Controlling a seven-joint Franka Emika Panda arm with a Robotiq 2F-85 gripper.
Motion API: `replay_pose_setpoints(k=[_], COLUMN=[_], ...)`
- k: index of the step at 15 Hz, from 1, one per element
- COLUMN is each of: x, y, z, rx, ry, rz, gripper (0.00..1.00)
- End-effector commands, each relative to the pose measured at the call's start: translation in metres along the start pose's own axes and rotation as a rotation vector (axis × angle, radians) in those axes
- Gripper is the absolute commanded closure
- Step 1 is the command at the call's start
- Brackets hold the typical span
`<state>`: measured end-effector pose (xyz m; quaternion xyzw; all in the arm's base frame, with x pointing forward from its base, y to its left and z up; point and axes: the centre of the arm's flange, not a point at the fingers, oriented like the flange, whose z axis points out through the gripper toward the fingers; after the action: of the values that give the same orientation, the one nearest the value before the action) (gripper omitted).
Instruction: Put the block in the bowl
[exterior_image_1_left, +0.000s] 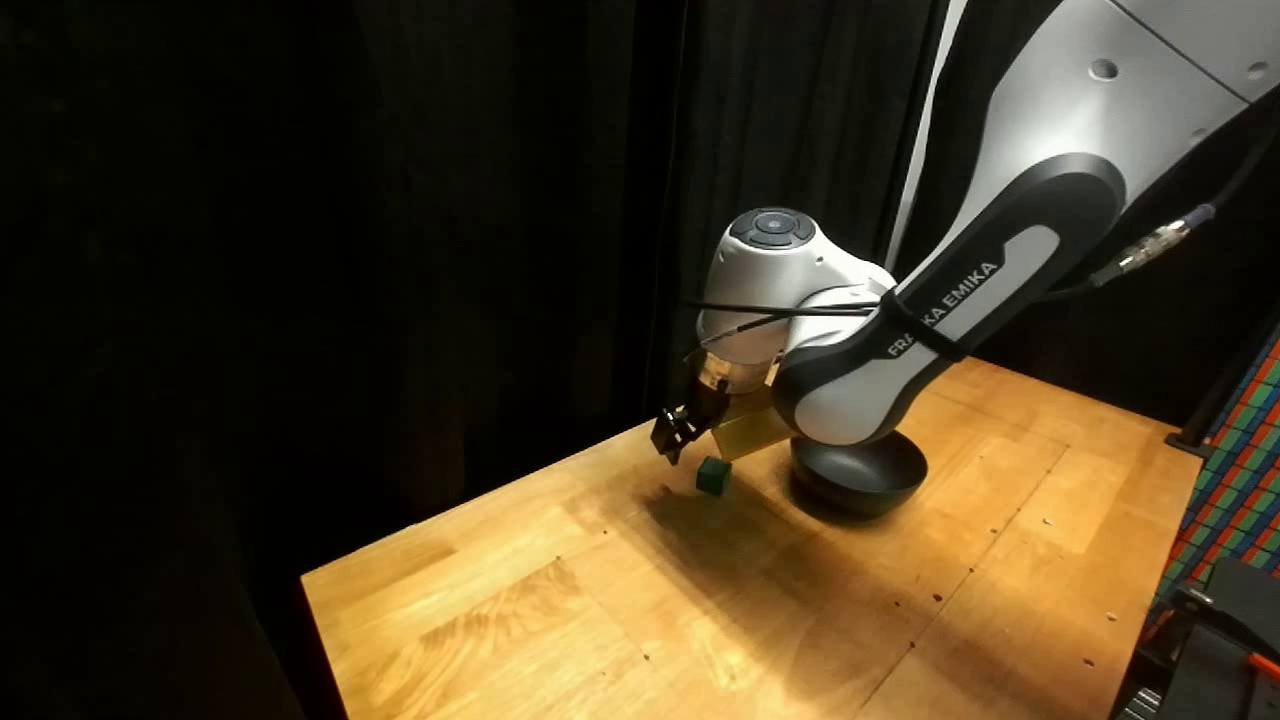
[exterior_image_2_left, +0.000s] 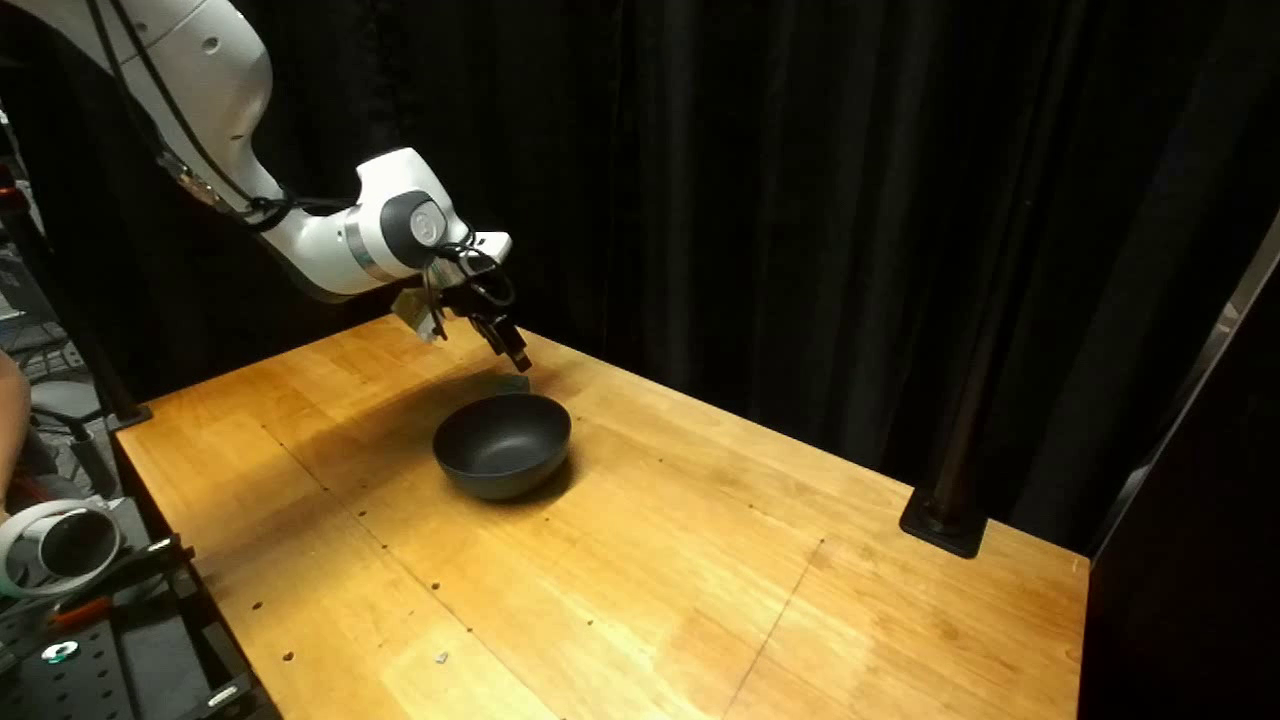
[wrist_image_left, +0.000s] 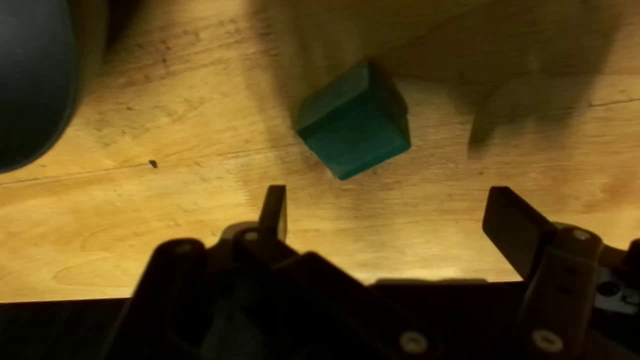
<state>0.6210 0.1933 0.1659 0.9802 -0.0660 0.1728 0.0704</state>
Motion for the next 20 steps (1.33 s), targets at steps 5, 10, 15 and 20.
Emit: replay_pose_setpoints(k=[5, 10, 15, 20], x=[0.011, 0.003, -0.005, -0.006], y=[0.029, 0.026, 0.015, 0.011], z=[0.018, 0.029, 0.029, 0.029], rx=[-0.035, 0.014, 0.048, 0.027], ry=[-0.06, -0.108, -0.141, -0.096], rz=[0.055, 0.07, 0.079, 0.081], gripper=[0.0, 0.0, 0.0, 0.07])
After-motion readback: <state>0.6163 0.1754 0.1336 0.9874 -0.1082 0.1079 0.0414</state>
